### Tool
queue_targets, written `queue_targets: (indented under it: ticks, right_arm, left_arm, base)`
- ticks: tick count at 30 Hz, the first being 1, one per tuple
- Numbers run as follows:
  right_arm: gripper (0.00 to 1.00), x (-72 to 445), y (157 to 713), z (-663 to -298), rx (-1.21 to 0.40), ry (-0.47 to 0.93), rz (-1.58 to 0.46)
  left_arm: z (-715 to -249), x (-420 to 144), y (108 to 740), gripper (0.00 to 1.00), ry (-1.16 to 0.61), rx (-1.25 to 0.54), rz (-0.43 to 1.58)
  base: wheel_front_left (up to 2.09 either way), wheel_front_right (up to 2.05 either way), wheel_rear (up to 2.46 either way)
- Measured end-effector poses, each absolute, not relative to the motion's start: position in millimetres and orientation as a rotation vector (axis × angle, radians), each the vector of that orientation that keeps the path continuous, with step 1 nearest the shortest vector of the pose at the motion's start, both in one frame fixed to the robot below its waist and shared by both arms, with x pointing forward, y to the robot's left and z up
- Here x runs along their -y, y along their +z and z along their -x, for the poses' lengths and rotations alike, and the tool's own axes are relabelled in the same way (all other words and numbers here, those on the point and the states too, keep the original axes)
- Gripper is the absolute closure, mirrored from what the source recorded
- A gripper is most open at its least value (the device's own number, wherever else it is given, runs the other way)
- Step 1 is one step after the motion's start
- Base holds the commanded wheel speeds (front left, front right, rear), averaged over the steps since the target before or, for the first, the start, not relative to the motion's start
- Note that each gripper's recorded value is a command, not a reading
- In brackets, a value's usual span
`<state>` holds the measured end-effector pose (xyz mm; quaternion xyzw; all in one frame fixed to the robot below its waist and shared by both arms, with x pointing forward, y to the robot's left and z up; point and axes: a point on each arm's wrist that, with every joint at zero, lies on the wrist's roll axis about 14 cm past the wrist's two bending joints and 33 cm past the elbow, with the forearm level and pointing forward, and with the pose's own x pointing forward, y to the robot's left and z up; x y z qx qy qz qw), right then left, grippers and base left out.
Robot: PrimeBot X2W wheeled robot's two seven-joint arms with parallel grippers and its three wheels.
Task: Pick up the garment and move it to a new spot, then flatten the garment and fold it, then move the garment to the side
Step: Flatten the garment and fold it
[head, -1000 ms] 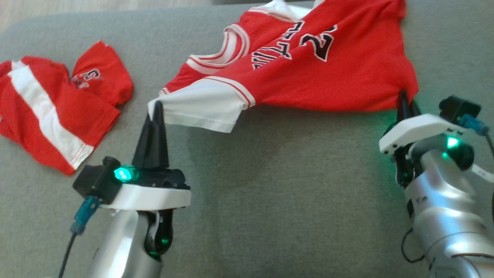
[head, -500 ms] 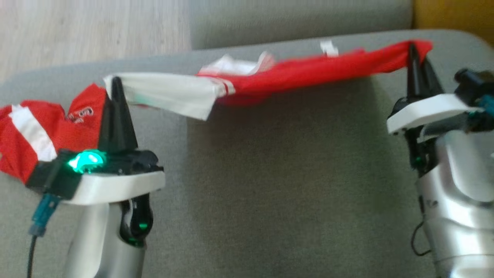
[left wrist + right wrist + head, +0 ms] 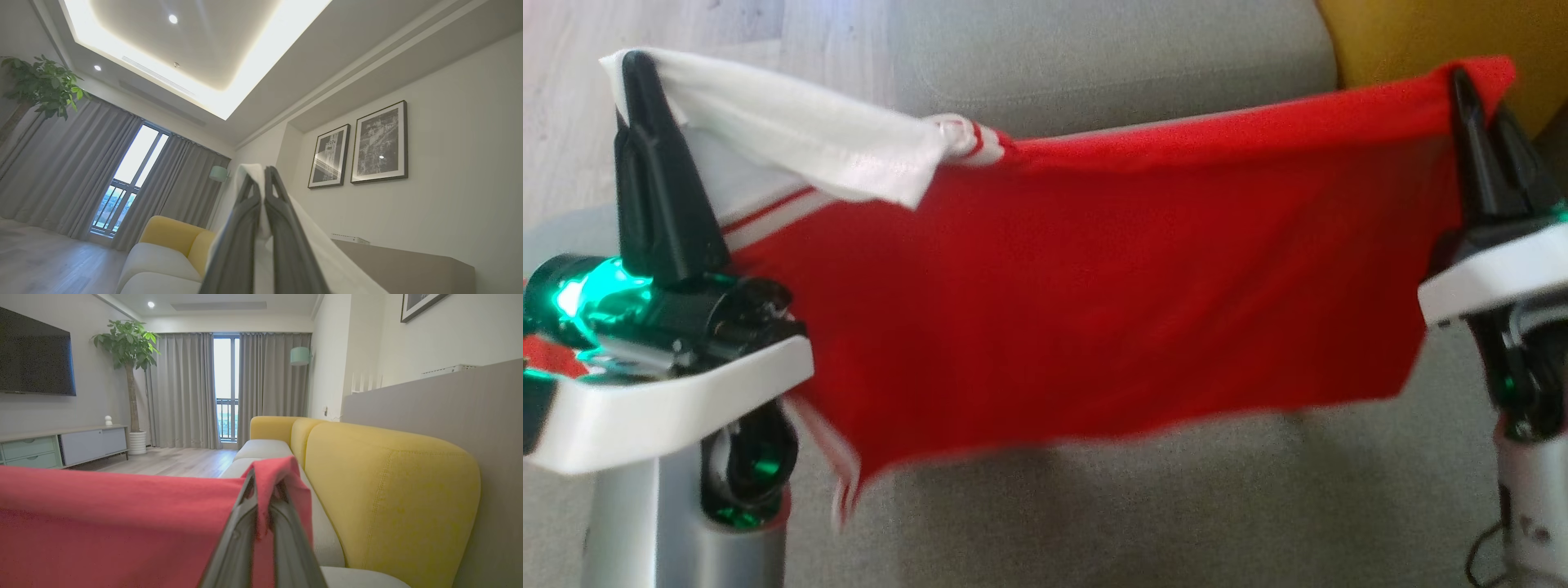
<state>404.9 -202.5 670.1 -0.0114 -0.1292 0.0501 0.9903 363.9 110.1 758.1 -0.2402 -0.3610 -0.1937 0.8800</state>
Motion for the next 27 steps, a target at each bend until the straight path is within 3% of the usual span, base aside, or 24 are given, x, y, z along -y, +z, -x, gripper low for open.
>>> queue_targets:
  ticks: [5, 9, 15, 20, 24, 27]
  right_arm:
    - [1.00, 203, 655, -402, 0.187, 0.100, 0.024]
    - [1.00, 199, 640, -424, 0.126, 0.110, 0.008]
    - [1.00, 186, 651, -515, 0.099, 0.154, 0.067]
    - [1.00, 188, 694, -595, 0.207, 0.128, 0.107]
    - [1.00, 188, 727, -629, 0.330, 0.102, 0.119]
    - [1.00, 181, 717, -640, 0.335, 0.112, 0.128]
  left_arm:
    - [-376, -109, 743, 1.00, -0.412, 0.665, 0.470]
    - [-415, -109, 721, 1.00, -0.407, 0.562, 0.450]
    - [-518, -108, 727, 1.00, -0.427, 0.475, 0.300]
    - [-598, -125, 756, 1.00, -0.357, 0.499, 0.219]
    - [-629, -152, 780, 1.00, -0.273, 0.565, 0.181]
    - [-635, -158, 781, 1.00, -0.251, 0.574, 0.158]
  base:
    - [0.00, 0.00, 0.00]
    - [0.00, 0.00, 0.00]
    - [0.00, 0.00, 0.00]
    - [0.00, 0.00, 0.00]
    - [0.00, 0.00, 0.00]
    - [0.00, 0.00, 0.00]
